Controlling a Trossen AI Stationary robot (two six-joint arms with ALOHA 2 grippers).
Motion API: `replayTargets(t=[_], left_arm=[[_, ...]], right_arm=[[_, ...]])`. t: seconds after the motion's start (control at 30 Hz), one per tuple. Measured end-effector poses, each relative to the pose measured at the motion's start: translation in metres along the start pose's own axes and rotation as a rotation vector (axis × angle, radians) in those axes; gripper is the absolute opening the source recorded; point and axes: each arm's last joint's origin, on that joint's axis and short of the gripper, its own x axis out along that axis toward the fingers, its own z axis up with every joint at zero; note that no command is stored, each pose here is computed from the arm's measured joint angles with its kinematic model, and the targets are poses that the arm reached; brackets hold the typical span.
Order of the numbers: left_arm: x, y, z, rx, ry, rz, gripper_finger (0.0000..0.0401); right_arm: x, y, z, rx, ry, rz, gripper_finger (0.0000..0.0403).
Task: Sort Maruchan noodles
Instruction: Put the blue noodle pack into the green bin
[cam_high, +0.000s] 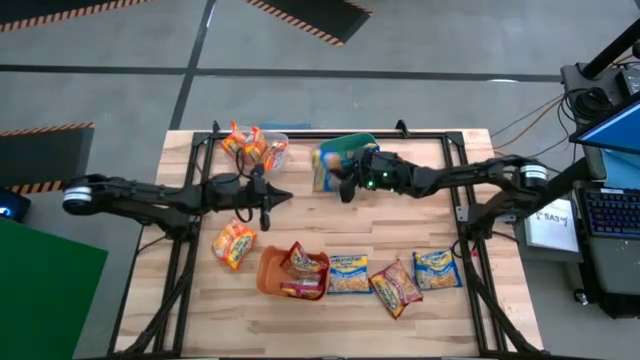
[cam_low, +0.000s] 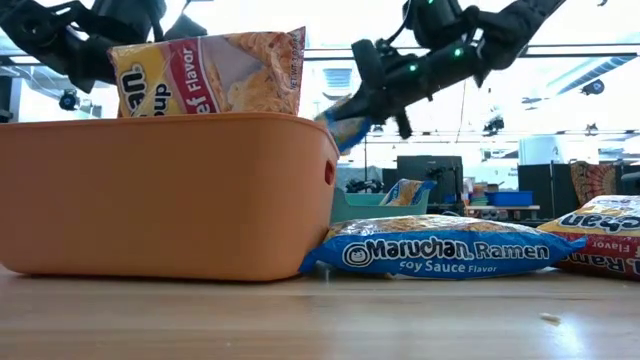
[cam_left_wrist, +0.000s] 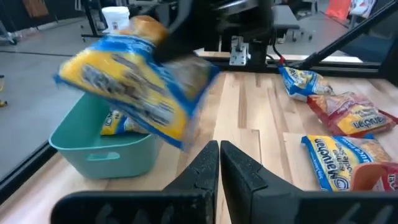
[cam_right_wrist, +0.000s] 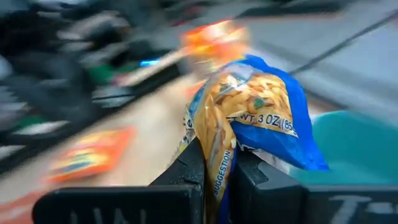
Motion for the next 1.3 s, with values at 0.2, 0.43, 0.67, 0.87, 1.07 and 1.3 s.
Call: replayTargets(t=[0.2,0.43,0.67,0.87,1.07,1.3], left_arm=[[0.000,0.000,0.003,-0.001,-0.031,0.000,0.0000],[0.000,0.000,0.002,-0.002,-0.026,0.016,0.0000],[0.000,0.001,0.002,-0.014,-0.026,0.026,0.0000],[0.000,0.001,0.002,-0.024,-0.026,0.026,0.0000],[0.000,0.001,0.002,-0.025,-0.025,0.027,0.0000],[0.000,0.001,0.006,-0.083,-0.072,0.025,0.0000]], right_arm=[[-0.012,-0.012,0.006,-0.118,-0.092,-0.422,0.0024],[0.003,-0.023,-0.015,-0.160,-0.084,-0.645,0.0024],[0.019,-0.024,-0.024,-0.158,-0.148,-0.640,0.0024],[0.025,-0.024,-0.027,-0.169,-0.165,-0.637,0.0024],[0.015,-0.020,-0.012,-0.170,-0.207,-0.624,0.0024],[-0.001,-0.003,0.008,-0.170,-0.245,-0.434,0.0024]])
